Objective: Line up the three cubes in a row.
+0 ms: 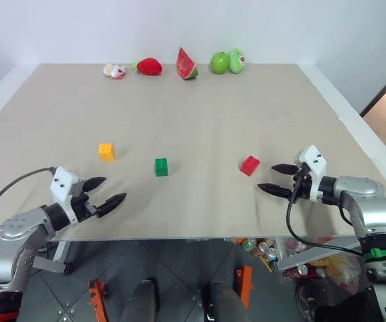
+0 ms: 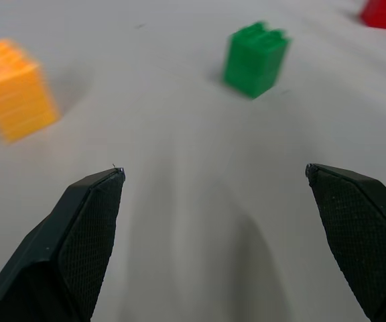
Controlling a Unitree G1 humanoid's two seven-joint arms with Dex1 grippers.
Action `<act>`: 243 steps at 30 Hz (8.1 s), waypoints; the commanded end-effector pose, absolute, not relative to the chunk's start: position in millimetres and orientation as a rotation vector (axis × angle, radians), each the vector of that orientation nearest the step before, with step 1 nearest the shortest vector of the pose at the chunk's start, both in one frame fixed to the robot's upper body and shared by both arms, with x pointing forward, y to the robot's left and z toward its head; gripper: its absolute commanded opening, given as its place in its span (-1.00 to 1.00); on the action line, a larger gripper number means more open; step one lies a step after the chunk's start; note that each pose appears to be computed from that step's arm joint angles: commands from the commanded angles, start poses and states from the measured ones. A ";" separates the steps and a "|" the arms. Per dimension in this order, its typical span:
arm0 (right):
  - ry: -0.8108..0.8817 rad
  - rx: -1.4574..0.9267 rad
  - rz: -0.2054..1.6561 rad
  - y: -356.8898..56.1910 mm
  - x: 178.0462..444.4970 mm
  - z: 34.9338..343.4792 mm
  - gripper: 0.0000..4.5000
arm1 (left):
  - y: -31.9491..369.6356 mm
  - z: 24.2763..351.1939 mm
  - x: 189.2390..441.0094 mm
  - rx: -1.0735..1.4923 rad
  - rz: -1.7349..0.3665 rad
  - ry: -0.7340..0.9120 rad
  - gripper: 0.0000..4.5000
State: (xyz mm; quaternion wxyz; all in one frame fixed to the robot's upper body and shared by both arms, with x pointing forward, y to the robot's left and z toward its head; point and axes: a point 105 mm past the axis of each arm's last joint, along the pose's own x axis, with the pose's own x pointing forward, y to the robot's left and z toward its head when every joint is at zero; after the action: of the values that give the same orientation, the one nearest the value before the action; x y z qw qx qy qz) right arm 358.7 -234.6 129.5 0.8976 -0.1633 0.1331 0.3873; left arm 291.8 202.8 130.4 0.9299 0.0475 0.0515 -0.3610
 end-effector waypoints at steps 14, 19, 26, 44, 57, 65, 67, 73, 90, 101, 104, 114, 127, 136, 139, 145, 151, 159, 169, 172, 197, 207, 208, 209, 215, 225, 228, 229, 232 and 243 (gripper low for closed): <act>0.210 -0.369 0.863 -204.5 390.9 137.4 0.91 | 162.0 156.9 296.1 0.142 -0.866 0.019 0.99; 0.196 -0.371 0.860 -202.0 396.8 139.9 0.79 | 161.9 154.9 295.4 0.129 -0.853 0.017 1.00; 0.188 -0.368 0.898 -198.5 395.9 139.2 -0.22 | 164.0 157.2 294.7 0.123 -0.838 0.005 1.00; 0.329 -0.494 1.367 -158.8 371.9 139.8 -0.45 | 183.8 166.3 286.2 0.051 -0.836 0.061 1.00; 0.352 -0.569 1.473 -146.1 367.4 124.5 -0.45 | 189.9 169.2 272.6 0.064 -0.808 0.090 1.00; 0.323 -0.626 1.366 -150.3 380.9 130.7 0.53 | 188.1 163.1 294.8 0.061 -0.799 0.093 1.00; 0.311 -0.670 1.352 -158.2 381.4 138.3 0.73 | 188.1 160.7 307.8 0.060 -0.783 0.086 1.00; 0.202 -0.743 1.351 -181.7 374.3 196.2 0.73 | 173.8 149.2 339.3 0.097 -0.804 0.089 1.00; -0.094 -0.611 1.313 -158.8 327.6 258.4 0.73 | 140.5 122.4 392.4 0.221 -0.958 0.167 1.00; -0.073 -0.471 1.272 -152.0 311.1 242.8 0.73 | 113.6 123.7 404.1 0.214 -1.050 0.160 1.00; -0.069 -0.464 1.249 -155.7 313.2 243.6 0.74 | 113.7 123.3 403.4 0.208 -1.066 0.163 0.88; -0.064 -0.456 1.234 -156.4 317.9 241.4 0.74 | 119.3 126.7 401.9 0.213 -1.087 0.177 -0.40; 0.045 -0.484 1.064 -207.8 337.3 226.9 0.74 | 49.8 134.5 369.8 0.389 -1.394 0.096 -0.40; 0.061 -0.457 0.991 -225.6 331.7 223.1 0.74 | 26.3 113.5 371.8 0.486 -1.449 0.122 -0.40; 0.063 -0.455 0.976 -227.3 328.2 222.8 0.74 | 26.1 112.6 376.7 0.499 -1.431 0.117 -0.40; 0.067 -0.449 0.955 -229.7 324.7 223.4 0.74 | 29.0 122.0 387.0 0.477 -1.386 0.092 -0.40; 0.066 -0.448 0.956 -227.6 327.1 224.3 0.74 | 35.0 129.8 391.0 0.446 -1.374 0.088 -0.40; 0.063 -0.450 0.961 -225.6 333.1 225.7 0.74 | 41.5 127.6 388.4 0.408 -1.391 0.114 -0.40; 0.060 -0.452 0.975 -223.5 336.4 227.8 0.74 | 34.8 130.5 376.1 0.354 -1.478 0.122 -0.40; 0.062 -0.453 0.977 -223.8 335.8 227.4 0.74 | 39.4 127.4 377.1 0.360 -1.464 0.136 -0.40; 0.067 -0.463 0.983 -224.5 335.4 230.0 0.74 | 79.7 119.9 382.8 0.384 -1.350 0.147 0.91; 0.031 -0.462 1.031 -213.9 335.5 240.1 0.74 | 177.7 140.9 384.9 0.390 -1.077 0.138 0.91; 0.025 -0.463 1.038 -211.2 336.6 240.7 0.74 | 180.4 143.9 381.1 0.386 -1.074 0.125 0.91; 0.012 -0.465 1.037 -207.1 339.7 241.8 0.74 | 182.5 148.6 376.0 0.374 -1.069 0.104 0.91; -0.078 -0.429 1.041 -173.5 353.9 246.7 0.74 | 184.9 176.8 344.7 0.220 -0.985 -0.015 0.91; -0.187 -0.346 0.934 -109.4 393.3 239.6 0.74 | 273.0 187.0 330.7 -0.042 -0.331 -0.134 0.91; -0.187 -0.350 0.979 -105.6 389.1 236.8 0.74 | 284.2 175.1 324.6 -0.030 -0.246 -0.103 0.91; -0.178 -0.352 0.992 -105.4 388.0 234.5 0.74 | 287.1 169.9 324.1 -0.032 -0.217 -0.088 0.91; -0.163 -0.354 1.047 -104.3 381.6 229.7 0.74 | 286.9 160.8 325.7 -0.040 -0.187 -0.059 0.91; -0.106 -0.354 1.336 -97.2 331.2 224.1 0.74 | 266.0 140.1 359.4 -0.010 -0.210 0.030 0.91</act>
State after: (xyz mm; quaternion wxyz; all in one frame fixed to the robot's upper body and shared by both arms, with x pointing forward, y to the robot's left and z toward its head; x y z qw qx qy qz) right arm 343.8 -103.5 213.6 0.7905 -0.1552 -0.0307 0.5917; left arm 353.5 268.1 134.8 0.9940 -0.0191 0.0232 -0.1048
